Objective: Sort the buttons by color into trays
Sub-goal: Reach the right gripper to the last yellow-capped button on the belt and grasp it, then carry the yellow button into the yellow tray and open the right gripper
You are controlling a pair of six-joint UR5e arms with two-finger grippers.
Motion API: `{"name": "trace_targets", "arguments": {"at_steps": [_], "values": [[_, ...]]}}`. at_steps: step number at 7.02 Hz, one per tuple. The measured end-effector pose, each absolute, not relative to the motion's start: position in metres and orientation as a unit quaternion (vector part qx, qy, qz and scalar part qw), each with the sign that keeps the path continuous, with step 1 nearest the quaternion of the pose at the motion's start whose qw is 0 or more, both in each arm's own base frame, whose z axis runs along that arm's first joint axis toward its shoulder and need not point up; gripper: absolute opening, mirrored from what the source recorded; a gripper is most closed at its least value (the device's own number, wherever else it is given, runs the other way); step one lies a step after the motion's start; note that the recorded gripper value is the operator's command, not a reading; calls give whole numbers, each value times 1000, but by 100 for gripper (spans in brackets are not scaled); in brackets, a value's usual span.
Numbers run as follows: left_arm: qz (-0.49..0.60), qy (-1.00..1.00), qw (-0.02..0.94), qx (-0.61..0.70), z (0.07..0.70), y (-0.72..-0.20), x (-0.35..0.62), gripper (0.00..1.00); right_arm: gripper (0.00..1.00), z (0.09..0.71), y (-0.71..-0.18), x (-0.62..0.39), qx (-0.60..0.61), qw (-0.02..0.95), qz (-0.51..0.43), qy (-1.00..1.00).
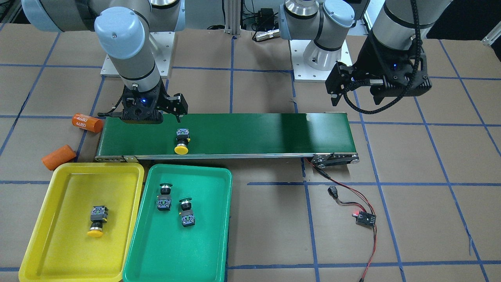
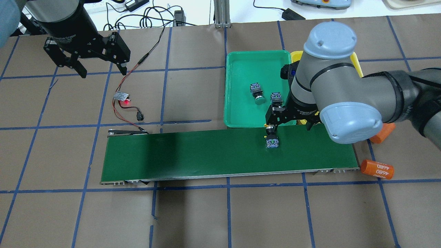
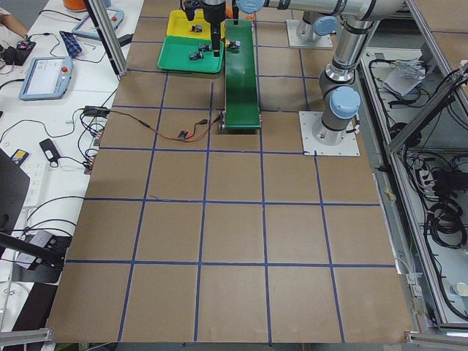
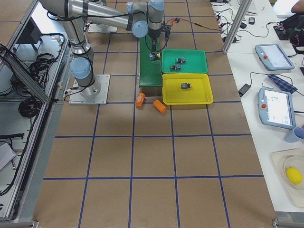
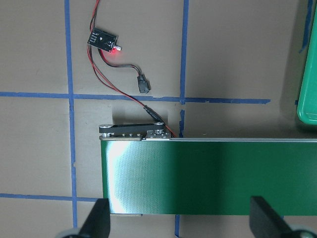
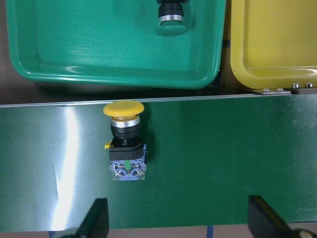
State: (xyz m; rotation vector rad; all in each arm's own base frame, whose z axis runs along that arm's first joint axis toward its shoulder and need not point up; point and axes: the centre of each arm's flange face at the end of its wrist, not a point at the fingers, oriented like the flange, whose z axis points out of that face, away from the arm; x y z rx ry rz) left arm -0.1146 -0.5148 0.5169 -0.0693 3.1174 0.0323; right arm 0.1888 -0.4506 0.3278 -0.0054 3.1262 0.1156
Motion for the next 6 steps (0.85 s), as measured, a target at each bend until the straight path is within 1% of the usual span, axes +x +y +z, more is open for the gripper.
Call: {"name": "trace_targets", "arguments": {"at_steps": [3,4,5,6], "values": [[9,1000,12,-23,518,-515,-114,100,99,283,-468,193,-6,4,62,998],[9,1000,12,-23,518,-515,-114,100,49,266,-474,194,-5,3,72,997],[9,1000,12,-23,518,-515,-114,100,12,252,-478,194,-5,0,80,997],[10,1000,12,-22,517,-515,-115,100,0,245,-479,193,-7,-4,86,996]]}}
